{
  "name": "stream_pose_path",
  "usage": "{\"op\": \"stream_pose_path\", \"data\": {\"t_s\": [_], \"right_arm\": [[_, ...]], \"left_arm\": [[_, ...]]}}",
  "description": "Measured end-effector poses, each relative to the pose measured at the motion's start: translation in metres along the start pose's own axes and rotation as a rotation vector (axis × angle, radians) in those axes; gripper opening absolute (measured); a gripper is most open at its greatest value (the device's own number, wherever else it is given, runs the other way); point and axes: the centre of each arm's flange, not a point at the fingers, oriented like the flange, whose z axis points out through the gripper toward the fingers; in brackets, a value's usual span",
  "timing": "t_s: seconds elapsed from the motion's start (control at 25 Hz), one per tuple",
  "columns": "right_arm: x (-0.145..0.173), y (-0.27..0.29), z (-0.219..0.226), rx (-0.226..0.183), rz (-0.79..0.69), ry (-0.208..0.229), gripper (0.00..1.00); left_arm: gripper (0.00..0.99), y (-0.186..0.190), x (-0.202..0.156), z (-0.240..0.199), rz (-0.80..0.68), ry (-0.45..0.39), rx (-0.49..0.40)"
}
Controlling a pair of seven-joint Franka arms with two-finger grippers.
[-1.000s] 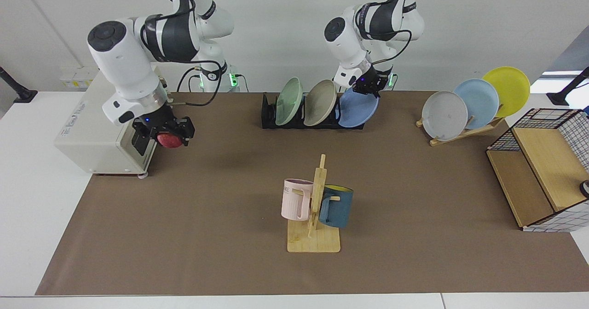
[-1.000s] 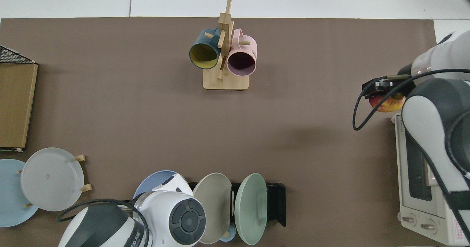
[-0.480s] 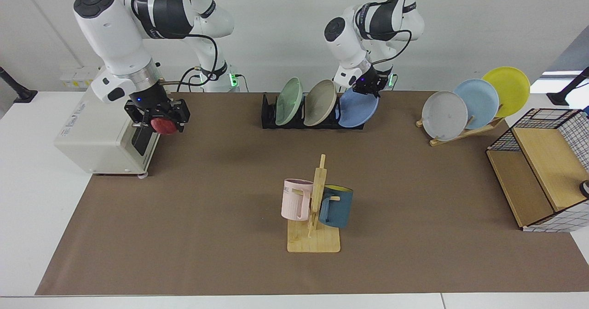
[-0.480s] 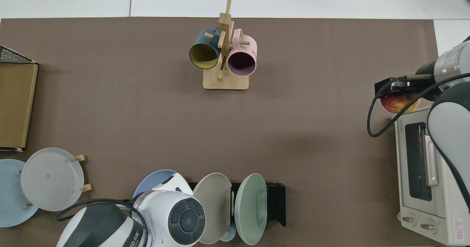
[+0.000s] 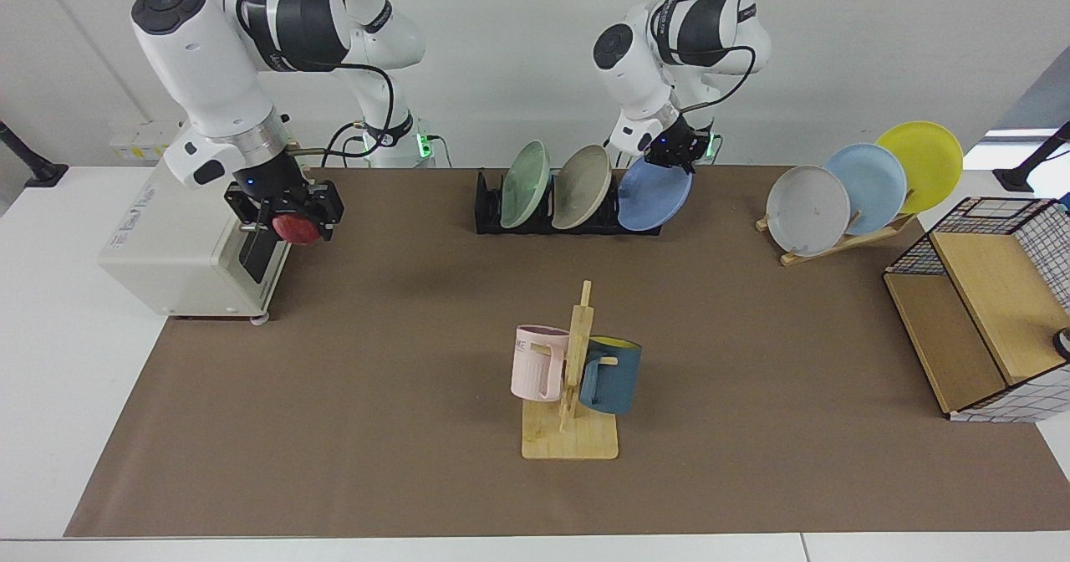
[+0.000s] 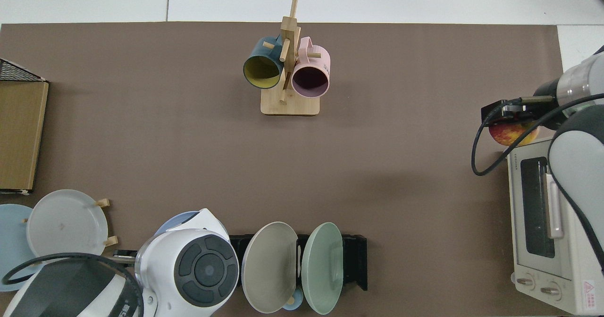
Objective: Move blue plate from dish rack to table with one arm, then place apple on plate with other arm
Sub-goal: 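Pull the blue plate out of the rack with the left gripper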
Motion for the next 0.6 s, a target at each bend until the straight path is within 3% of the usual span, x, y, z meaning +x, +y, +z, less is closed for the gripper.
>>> {"op": "stream_pose_path", "data": {"t_s": [0.28, 0.6], "right_arm": [[0.002, -0.004, 0.004, 0.0, 0.007, 0.001, 0.73], [0.006, -0.022, 0.021, 0.001, 0.023, 0.015, 0.73]], "left_arm": [[0.035, -0.034, 0.012, -0.01, -0.021, 0.022, 0.024], [0.035, -0.147, 0.082, -0.005, -0.144, -0.007, -0.116]]}}
